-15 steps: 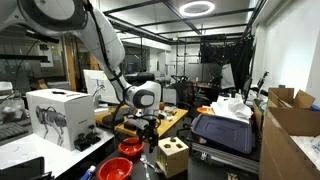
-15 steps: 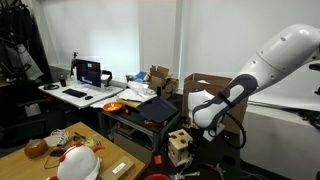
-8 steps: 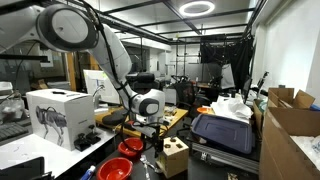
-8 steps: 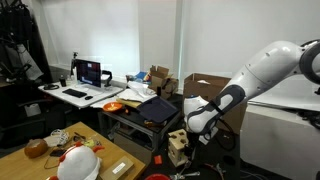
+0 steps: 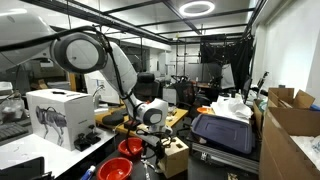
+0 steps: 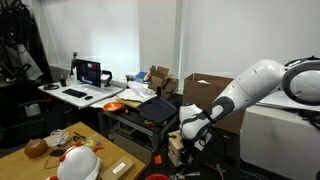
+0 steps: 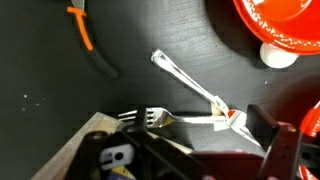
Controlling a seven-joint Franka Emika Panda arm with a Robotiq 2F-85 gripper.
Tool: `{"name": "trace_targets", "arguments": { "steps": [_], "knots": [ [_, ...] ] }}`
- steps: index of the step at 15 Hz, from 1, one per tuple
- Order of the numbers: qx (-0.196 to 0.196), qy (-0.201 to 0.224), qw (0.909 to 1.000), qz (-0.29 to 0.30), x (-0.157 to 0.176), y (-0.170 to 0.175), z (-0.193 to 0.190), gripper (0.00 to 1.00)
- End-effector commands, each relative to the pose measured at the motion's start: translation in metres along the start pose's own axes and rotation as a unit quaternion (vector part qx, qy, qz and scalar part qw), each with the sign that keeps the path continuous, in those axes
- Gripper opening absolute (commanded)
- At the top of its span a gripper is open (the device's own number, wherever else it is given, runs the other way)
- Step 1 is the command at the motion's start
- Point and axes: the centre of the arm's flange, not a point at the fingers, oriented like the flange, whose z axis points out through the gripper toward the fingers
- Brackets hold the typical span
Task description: Move one fork towards you
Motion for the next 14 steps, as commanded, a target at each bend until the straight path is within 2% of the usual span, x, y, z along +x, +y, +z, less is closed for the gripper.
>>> {"name": "trace_targets", "arguments": {
  "steps": [1, 4, 9, 14],
  "knots": [
    [0.029, -0.012, 0.9993, -0.021, 0.024, 0.006, 0.006, 1.0],
    [0.046, -0.02, 0.9976, -0.048, 0.031, 0.001, 0.006, 1.0],
    [0.071, -0.027, 0.9928, -0.092, 0.041, -0.027, 0.002, 1.0],
    [0.099, -0.027, 0.9889, -0.107, 0.03, -0.053, -0.014, 1.0]
  ]
}}
